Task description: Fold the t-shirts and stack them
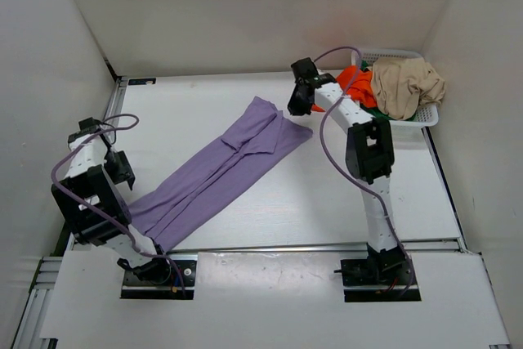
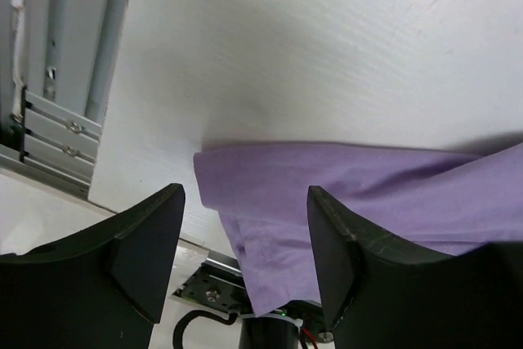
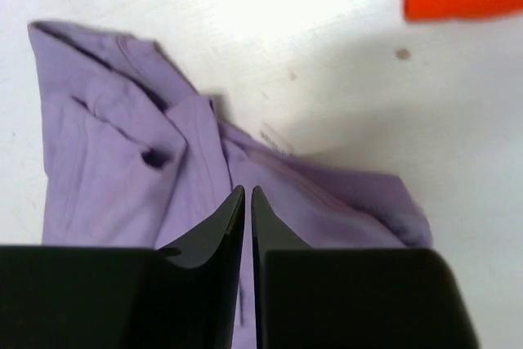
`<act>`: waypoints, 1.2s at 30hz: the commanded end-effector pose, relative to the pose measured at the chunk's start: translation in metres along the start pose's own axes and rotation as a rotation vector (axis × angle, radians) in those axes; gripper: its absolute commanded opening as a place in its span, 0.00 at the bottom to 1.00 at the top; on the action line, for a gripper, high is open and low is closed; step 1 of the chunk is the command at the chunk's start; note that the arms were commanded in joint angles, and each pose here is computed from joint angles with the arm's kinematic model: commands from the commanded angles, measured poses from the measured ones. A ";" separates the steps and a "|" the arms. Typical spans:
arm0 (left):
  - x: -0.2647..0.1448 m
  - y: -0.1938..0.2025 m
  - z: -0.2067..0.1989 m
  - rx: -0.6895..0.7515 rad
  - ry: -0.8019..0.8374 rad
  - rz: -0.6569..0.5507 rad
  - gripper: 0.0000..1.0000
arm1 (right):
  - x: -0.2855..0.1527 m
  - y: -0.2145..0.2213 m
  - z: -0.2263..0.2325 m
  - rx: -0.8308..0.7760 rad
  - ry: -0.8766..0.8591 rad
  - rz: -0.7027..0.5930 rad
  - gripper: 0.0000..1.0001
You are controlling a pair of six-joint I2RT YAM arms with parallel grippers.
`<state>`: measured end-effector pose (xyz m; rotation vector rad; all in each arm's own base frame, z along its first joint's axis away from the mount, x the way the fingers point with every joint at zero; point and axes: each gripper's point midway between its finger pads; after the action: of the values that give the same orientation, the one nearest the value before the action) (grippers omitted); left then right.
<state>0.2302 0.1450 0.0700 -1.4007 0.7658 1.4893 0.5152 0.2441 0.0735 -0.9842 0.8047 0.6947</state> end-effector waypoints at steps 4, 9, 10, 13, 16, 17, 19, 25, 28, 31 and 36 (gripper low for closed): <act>0.000 0.016 -0.002 -0.036 0.048 -0.014 0.72 | -0.047 0.029 -0.032 0.051 0.028 0.021 0.11; 0.003 0.021 -0.004 -0.045 0.066 -0.021 0.72 | -0.021 0.059 -0.020 0.088 -0.054 0.149 0.07; 0.000 0.020 -0.003 -0.047 0.064 -0.037 0.72 | -0.010 0.066 -0.014 0.074 -0.091 0.183 0.07; -0.002 0.026 0.001 -0.059 0.053 -0.042 0.74 | 0.000 0.060 0.011 0.059 -0.191 0.195 0.04; 0.003 0.037 0.003 -0.068 0.043 -0.028 0.74 | 0.014 0.067 0.002 0.099 -0.141 0.216 0.03; 0.005 0.041 0.004 -0.076 0.042 -0.018 0.74 | 0.016 0.072 0.000 0.158 -0.113 0.239 0.00; 0.005 0.045 0.003 -0.075 0.043 -0.014 0.74 | 0.024 0.086 -0.016 0.216 -0.030 0.302 0.00; 0.002 0.031 0.008 -0.076 0.033 -0.020 0.74 | 0.052 0.065 0.009 0.363 -0.049 0.298 0.00; -0.002 0.016 0.010 -0.075 0.034 -0.007 0.74 | 0.085 0.016 0.043 0.507 -0.189 0.213 0.00; -0.007 0.002 0.001 -0.048 0.065 -0.001 0.75 | 0.092 -0.055 0.084 0.660 -0.451 0.051 0.00; -0.008 -0.005 -0.036 0.061 0.132 0.022 0.75 | 0.048 -0.144 0.120 0.678 -0.753 -0.203 0.08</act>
<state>0.2369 0.1357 0.0678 -1.4572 0.8240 1.4611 0.6383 0.3132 0.0354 -0.2195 0.5692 0.5915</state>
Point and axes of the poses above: each gripper's point midway between its finger pads, its own x axis out along the fingers, its own z axis along the line the jaws close on, y = z × x, and after that the axes turned 4 degrees about x, right-handed
